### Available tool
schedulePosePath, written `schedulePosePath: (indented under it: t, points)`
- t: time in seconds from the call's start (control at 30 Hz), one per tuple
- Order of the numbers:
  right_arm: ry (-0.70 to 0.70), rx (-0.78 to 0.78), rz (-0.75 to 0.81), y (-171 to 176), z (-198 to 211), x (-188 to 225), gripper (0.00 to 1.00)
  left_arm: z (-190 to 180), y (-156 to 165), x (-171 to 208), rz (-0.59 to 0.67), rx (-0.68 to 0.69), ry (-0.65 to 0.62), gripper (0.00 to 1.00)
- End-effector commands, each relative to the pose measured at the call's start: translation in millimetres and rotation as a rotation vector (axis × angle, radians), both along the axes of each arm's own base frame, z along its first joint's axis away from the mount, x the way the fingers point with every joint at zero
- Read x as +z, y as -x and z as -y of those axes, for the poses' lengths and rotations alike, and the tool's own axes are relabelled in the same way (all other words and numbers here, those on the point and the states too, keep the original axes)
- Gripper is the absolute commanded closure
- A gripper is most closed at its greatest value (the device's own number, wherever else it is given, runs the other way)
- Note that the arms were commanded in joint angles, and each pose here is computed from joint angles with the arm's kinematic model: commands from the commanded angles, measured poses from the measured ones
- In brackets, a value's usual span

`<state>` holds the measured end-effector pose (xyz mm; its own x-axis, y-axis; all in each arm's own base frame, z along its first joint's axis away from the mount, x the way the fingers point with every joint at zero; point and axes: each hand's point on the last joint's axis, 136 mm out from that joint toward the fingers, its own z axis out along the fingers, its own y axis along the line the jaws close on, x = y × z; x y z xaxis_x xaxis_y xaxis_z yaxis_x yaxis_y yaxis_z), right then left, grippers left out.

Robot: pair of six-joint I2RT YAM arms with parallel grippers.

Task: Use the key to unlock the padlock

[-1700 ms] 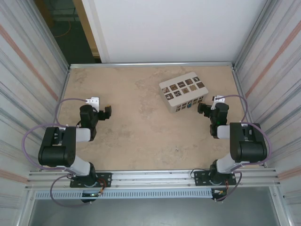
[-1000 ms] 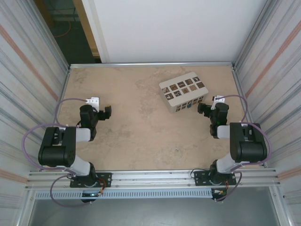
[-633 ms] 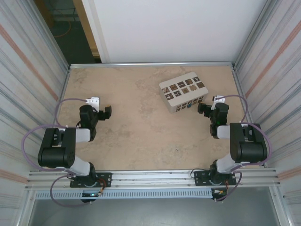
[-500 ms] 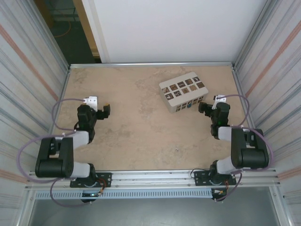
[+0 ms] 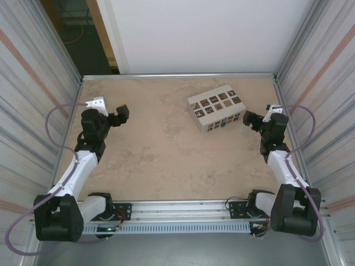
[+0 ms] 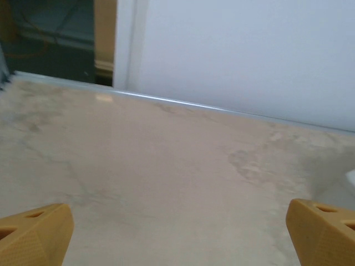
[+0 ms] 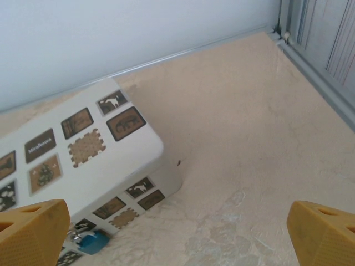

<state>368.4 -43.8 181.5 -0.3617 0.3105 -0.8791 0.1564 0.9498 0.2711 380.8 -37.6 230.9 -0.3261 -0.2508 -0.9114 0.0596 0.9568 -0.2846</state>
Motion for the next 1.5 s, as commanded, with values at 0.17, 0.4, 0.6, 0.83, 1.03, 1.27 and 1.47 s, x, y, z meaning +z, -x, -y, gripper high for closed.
schedulePosePath:
  t: [0.17,0.4,0.6,0.83,1.03,1.27,1.47]
  points:
    - [-0.342,0.123,-0.179,-26.9,-6.7,-8.1,0.01,104.9,-8.0,-31.1,-0.234,-0.250,0.191,0.01]
    - [-0.455,0.199,-0.225,-68.7,-2.6,-28.4,0.01,196.6,-27.0,-40.1,-0.284,-0.419,0.221,0.01]
    - [-0.545,0.257,-0.281,-97.4,-8.4,-51.7,0.01,257.7,-39.6,-55.7,-0.344,-0.517,0.245,0.01]
    - [-0.531,0.323,-0.320,-117.4,-23.3,-68.5,0.01,306.6,-48.0,-78.0,-0.421,-0.592,0.300,0.01]
    - [-0.532,0.387,-0.339,-126.0,-39.6,-75.2,0.01,339.9,-50.3,-92.7,-0.466,-0.648,0.313,0.01]
    - [-0.532,0.470,-0.364,-124.5,-60.1,-75.6,0.00,360.1,-49.3,-102.8,-0.504,-0.681,0.352,0.01]
    - [-0.542,0.532,-0.379,-114.8,-77.2,-72.2,0.04,367.3,-47.6,-116.1,-0.539,-0.697,0.373,0.01]
